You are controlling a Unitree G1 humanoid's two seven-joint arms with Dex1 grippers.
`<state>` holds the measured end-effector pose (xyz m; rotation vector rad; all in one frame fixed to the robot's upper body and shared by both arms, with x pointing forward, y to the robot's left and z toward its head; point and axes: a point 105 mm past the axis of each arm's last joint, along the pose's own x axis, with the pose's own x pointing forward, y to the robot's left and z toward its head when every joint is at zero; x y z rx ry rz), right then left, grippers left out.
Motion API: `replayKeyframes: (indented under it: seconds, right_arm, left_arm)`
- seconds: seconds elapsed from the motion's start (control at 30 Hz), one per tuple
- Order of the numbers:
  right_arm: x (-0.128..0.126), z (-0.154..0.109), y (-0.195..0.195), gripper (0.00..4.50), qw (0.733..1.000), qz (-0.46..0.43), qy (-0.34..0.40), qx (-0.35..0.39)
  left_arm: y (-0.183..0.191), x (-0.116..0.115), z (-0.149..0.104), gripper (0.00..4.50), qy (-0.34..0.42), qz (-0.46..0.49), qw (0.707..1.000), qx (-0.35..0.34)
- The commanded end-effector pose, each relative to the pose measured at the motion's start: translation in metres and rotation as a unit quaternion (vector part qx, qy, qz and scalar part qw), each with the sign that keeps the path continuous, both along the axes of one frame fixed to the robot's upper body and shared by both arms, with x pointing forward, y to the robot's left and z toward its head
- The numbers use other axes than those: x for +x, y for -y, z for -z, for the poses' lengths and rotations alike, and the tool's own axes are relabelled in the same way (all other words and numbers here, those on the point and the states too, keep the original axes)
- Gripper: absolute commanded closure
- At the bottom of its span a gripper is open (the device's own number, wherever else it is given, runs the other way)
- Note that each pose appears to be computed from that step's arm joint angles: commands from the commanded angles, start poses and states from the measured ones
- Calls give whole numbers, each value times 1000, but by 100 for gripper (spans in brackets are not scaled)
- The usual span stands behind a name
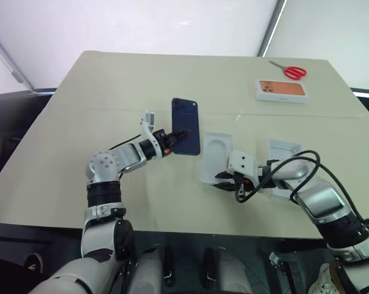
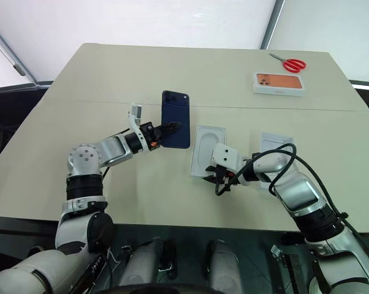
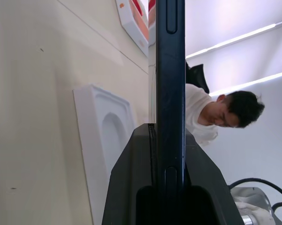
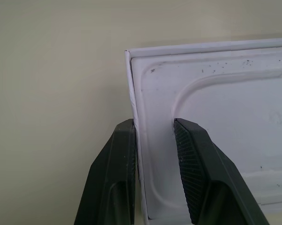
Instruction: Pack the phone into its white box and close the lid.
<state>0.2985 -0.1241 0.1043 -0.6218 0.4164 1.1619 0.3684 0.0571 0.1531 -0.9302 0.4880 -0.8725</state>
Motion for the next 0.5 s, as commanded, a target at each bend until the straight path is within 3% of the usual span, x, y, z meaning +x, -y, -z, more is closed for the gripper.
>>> replayKeyframes:
  seconds: [0.03, 0.17, 0.27, 0.4, 0.5]
  right_arm:
    - [1, 0, -1, 321, 1000, 0, -8, 3]
    - [0, -1, 2, 321, 1000, -2, -5, -2]
    - [2, -4, 4, 235, 1000, 2, -8, 6]
    - [2, -11, 4, 35, 1000, -5, 2, 10]
    - [2, -27, 5, 35, 999, -5, 3, 44]
  left_arm:
    - [2, -3, -13, 450, 25, 3, 1000, -17]
    - [-1, -3, -12, 450, 24, 2, 1000, -12]
    - [-2, -2, -11, 450, 23, 1, 1000, -11]
    - [1, -4, -10, 450, 24, 5, 1000, -12]
    - [4, -5, -11, 450, 16, 11, 1000, -24]
